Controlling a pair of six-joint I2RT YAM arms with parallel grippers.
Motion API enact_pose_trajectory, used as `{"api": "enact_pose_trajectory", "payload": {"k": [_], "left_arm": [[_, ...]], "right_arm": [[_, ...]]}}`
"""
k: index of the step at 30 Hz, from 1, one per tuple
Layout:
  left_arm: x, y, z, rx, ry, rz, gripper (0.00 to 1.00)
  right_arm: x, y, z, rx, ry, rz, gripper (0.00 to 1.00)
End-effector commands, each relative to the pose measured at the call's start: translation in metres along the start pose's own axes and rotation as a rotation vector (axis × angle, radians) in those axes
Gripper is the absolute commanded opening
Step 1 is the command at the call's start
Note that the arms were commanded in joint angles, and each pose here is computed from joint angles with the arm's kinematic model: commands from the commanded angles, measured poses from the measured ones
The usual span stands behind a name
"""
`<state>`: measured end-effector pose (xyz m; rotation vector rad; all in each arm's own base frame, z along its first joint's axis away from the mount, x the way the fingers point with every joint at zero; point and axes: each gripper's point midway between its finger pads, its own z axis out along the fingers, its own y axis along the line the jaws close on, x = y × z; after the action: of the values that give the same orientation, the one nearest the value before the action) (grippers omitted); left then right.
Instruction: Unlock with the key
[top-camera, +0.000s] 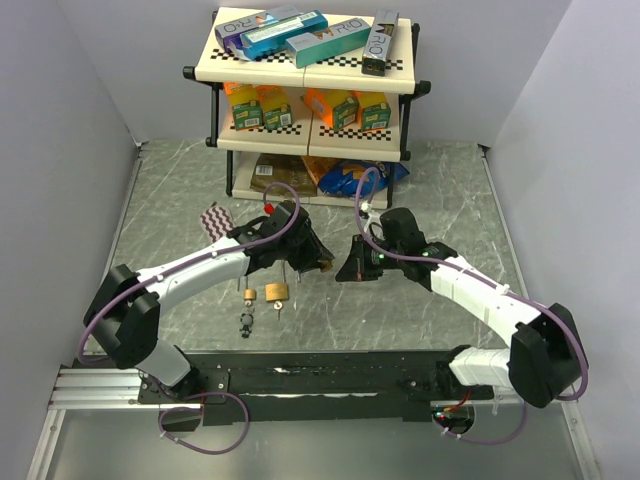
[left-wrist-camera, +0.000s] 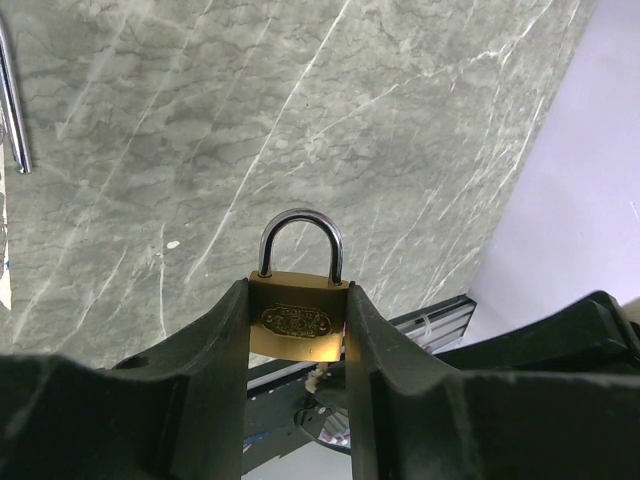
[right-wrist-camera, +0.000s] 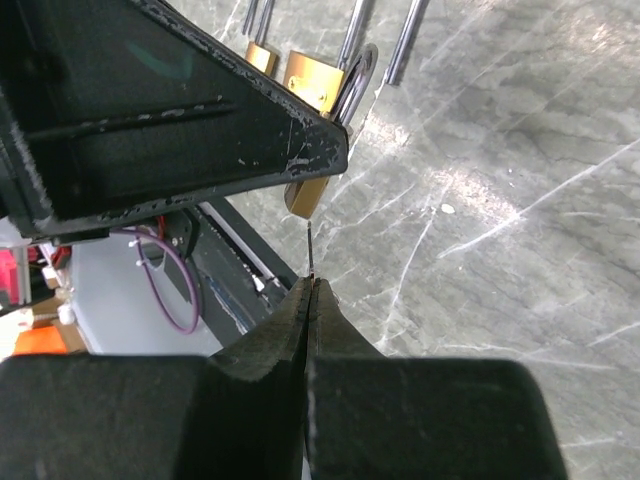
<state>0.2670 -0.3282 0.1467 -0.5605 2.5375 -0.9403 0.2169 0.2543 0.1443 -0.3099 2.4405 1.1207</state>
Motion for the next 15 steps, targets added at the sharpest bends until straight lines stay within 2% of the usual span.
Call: {"api": "enact_pose_trajectory", "payload": {"k": [1,15], "left_arm": [[-0.0066,-0.0236,-0.0123,0.078,-0.021,-0.038,0.01],[-0.0079,-0.0277,-0.0117,0.082,-0.020,-0.034,0.01]], "right_arm": [[-0.0207,0.0219,0.0008,-0.072,-0.035,-0.025,0.00],[-0.0251,0.0235,0.0089,-0.085,-0.015,-0.018,0.00]]}}
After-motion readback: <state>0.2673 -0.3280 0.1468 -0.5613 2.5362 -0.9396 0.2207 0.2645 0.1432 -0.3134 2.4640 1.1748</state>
